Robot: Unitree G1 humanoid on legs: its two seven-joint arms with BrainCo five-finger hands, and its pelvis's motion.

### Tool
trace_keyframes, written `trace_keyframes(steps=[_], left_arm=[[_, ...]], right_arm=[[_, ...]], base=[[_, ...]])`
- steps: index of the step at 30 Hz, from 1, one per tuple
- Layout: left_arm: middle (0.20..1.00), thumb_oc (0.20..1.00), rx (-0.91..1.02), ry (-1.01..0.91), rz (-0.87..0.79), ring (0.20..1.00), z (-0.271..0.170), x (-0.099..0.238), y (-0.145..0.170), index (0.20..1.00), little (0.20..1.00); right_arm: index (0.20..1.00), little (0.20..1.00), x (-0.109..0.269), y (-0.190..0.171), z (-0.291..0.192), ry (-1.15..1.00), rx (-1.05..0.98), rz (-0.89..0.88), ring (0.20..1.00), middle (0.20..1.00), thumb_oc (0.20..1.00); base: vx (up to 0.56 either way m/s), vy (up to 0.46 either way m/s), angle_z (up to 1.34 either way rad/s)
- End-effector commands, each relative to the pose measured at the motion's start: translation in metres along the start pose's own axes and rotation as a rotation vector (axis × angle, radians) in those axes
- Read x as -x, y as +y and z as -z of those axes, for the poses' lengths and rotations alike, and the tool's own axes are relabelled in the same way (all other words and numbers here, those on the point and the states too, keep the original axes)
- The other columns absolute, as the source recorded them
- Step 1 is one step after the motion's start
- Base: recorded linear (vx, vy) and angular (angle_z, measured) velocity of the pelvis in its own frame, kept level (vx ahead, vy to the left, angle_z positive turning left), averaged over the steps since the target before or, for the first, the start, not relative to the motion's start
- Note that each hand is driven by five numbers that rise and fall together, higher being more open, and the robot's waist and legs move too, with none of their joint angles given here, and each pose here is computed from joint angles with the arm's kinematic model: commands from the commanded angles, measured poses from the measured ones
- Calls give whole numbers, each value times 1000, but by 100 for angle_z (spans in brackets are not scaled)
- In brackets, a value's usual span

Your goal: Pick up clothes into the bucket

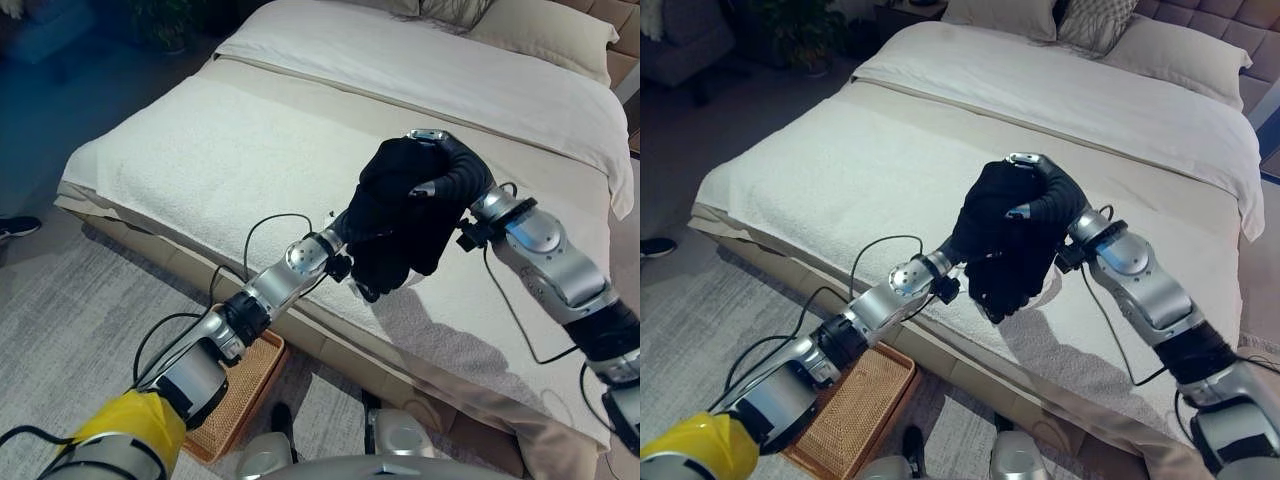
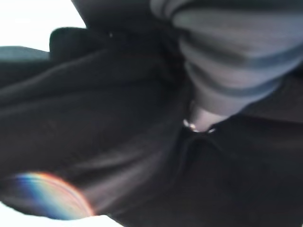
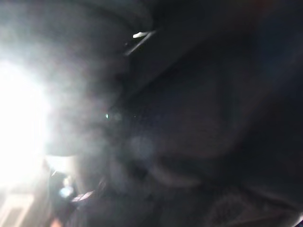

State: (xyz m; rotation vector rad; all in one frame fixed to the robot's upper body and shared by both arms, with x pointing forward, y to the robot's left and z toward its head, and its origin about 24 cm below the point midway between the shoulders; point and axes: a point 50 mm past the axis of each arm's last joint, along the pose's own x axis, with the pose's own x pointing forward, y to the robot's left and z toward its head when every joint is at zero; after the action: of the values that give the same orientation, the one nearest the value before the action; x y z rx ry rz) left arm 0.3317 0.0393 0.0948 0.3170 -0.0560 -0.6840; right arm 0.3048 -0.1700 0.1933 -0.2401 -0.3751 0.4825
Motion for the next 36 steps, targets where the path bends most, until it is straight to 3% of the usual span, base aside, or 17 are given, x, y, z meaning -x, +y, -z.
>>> trace_keyframes(steps=[1,7,8,13,15,20,23,28,36], left_arm=[[200,200,-14,-28,-90,200,-1,8,24,200,200],[200,200,36,-119,-195,200,-12,42,56,200,200],[200,200,88,-172,-262,200,-16,66,72,200,200],[200,200,144,-207,-387,200,-12,112,91,200,200],[200,200,144,-243,-529,200,-11,147,106,200,200],[200,200,96,-265,-684,200,-10,185,113,200,200],[200,200,25,-270,-774,200,-12,208,114,200,200],[200,200,10,-133,-827,200,16,218,110,200,200],[200,200,26,179,-920,200,84,218,108,200,200]], right_arm=[[1000,1000,5,-14,-38,-254,-87,143,1000,1000,1000],[1000,1000,27,-27,-18,-219,-161,312,1000,1000,1000],[1000,1000,40,-32,-5,-190,-198,402,1000,1000,1000],[1000,1000,62,-31,27,-86,-244,532,1000,1000,1000],[1000,1000,82,-30,56,35,-264,629,1000,1000,1000],[1000,1000,114,-17,100,242,-302,715,1000,1000,1000],[1000,1000,150,-10,141,534,-150,773,1000,1000,1000],[1000,1000,185,6,182,812,-110,805,1000,1000,1000],[1000,1000,204,10,196,940,-35,811,1000,1000,1000]], base=[[0,0,0],[8,-2,6],[9,-8,10],[5,1,3],[-4,6,2],[-28,14,8],[-62,14,12],[-63,18,10],[-62,43,-1]])
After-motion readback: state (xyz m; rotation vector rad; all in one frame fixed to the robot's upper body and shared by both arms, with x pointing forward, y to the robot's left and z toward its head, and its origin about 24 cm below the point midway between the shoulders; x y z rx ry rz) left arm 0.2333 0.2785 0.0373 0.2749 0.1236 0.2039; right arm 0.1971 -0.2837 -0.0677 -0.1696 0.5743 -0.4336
